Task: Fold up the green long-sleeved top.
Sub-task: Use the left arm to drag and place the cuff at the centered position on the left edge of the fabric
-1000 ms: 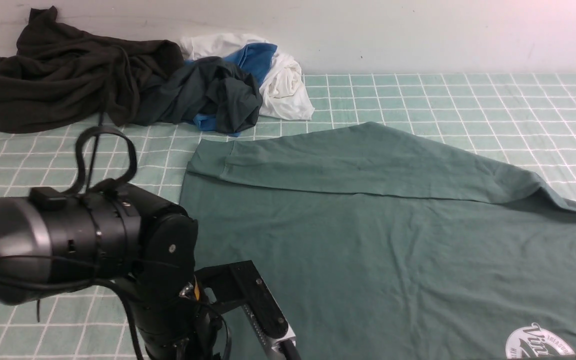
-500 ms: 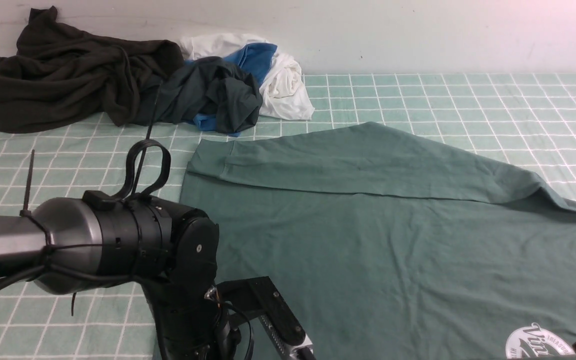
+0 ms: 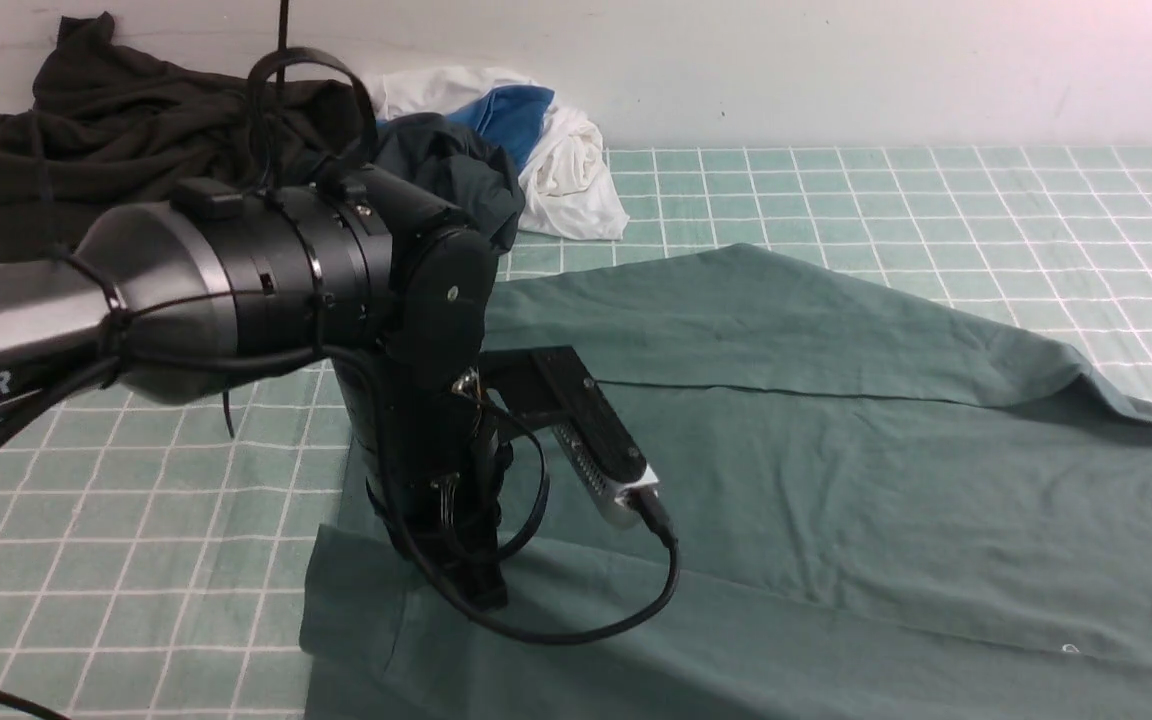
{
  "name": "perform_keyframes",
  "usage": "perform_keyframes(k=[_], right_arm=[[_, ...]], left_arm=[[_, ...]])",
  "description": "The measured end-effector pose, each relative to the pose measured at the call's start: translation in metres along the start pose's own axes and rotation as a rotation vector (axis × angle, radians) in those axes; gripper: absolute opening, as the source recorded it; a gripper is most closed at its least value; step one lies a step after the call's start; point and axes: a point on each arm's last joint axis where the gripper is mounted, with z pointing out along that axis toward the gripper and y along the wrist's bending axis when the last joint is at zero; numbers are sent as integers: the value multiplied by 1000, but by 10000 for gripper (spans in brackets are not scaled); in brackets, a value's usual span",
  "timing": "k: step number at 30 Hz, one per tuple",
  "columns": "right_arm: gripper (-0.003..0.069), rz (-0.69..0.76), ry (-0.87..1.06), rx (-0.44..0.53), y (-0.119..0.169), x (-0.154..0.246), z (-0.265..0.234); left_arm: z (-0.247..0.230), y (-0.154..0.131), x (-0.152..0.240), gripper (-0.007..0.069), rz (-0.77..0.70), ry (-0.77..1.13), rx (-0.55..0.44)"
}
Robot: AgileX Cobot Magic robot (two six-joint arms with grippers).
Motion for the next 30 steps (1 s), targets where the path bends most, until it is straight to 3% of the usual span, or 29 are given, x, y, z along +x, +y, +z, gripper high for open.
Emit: perform_keyframes(k=[6, 17, 20, 24, 30], right_arm=[[-14, 109, 72, 78, -10, -9, 22], [-9, 177, 88, 42, -14, -15, 33], [-10, 166, 103, 12, -11, -13, 32], [-8, 159, 74, -18, -10, -19, 24], [-8, 171, -27, -18, -16, -41, 0]], left_arm=[[0, 18, -13, -1, -15, -23, -30], [24, 48, -23, 20, -60, -17, -51], [30, 53, -25, 87, -64, -36, -66], [29, 58, -30, 237, -113, -85, -98], [13, 88, -32, 433, -435, -166, -131]])
